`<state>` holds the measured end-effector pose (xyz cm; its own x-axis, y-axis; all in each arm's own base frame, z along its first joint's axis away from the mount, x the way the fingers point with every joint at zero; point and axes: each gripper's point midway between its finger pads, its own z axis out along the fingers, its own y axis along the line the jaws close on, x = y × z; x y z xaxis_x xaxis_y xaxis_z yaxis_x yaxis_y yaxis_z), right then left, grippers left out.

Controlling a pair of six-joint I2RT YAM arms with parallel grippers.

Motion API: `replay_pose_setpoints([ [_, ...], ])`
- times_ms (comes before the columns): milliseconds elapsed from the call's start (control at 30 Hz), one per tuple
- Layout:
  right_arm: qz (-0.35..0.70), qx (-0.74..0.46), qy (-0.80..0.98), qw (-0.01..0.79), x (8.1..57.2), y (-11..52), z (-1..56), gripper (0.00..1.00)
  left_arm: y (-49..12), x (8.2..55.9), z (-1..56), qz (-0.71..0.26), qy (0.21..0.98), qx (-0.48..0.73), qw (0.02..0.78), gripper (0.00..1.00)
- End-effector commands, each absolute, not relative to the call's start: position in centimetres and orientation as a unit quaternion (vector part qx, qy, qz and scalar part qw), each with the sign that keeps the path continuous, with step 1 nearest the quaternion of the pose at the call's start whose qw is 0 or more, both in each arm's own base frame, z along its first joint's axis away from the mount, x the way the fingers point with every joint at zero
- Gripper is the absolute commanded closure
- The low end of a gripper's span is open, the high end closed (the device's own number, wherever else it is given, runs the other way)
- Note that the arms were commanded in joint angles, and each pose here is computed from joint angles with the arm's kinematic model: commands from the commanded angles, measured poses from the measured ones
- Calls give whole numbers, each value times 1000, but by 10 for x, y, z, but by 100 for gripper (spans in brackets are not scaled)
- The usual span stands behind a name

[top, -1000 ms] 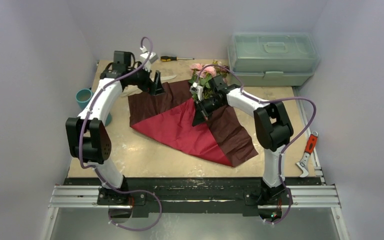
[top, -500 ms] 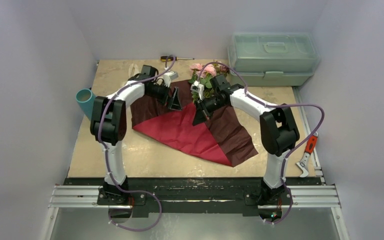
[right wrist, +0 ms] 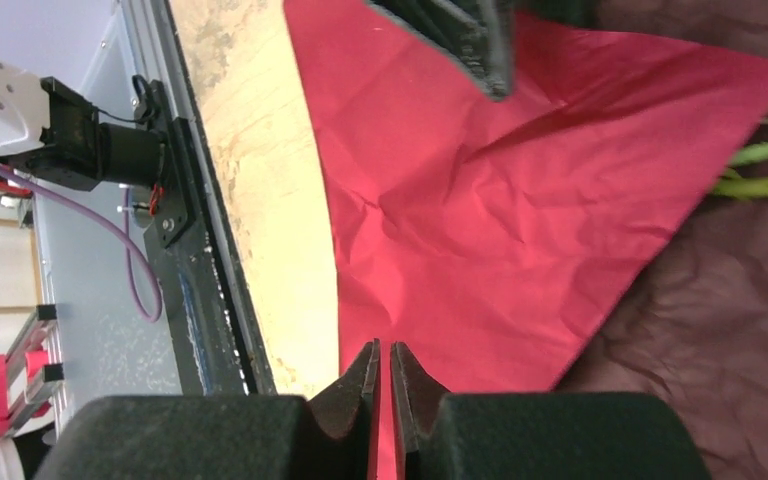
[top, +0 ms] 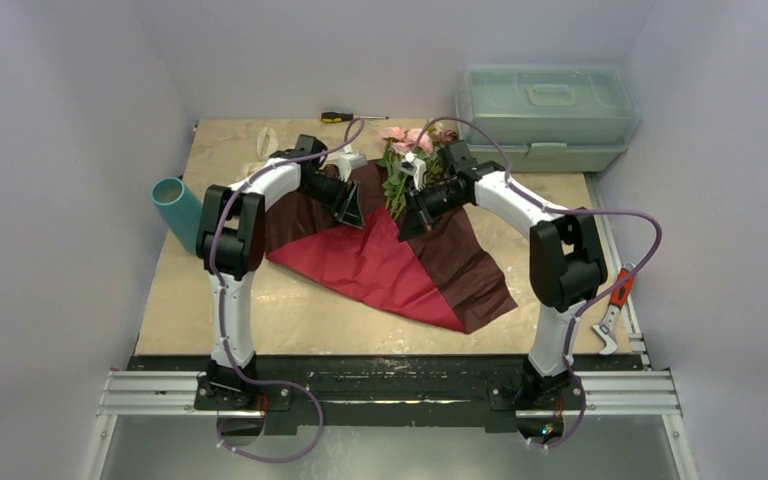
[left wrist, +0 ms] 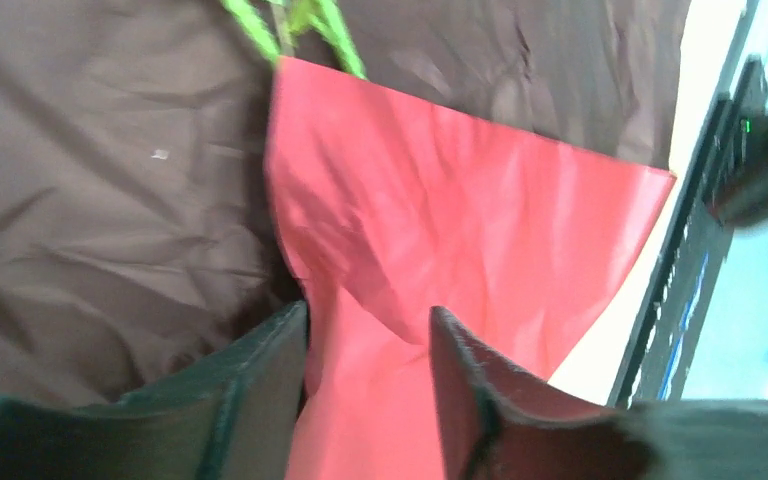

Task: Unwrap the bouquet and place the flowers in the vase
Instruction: Unfold the wrapping paper at the center of the board.

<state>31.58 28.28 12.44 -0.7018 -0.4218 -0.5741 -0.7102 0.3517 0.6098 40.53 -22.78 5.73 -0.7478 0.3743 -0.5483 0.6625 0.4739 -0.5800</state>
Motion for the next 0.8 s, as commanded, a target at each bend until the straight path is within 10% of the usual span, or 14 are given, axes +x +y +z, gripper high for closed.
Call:
replay_pose_setpoints([
  [0, 433, -332, 817, 188, 341, 264, 141, 87, -239, 371, 95, -455, 790, 379, 160, 62],
  [233, 401, -308, 840, 196, 365, 254, 129, 55, -226, 345, 122, -441, 764, 441, 167, 100],
  [400, 428, -314, 825, 195, 357, 274, 134, 34, -220, 329, 146, -427, 740, 479, 201, 100],
  [767, 508, -307, 787, 169, 332, 296, 145, 36, -182, 267, 155, -343, 692, 596, 221, 100],
])
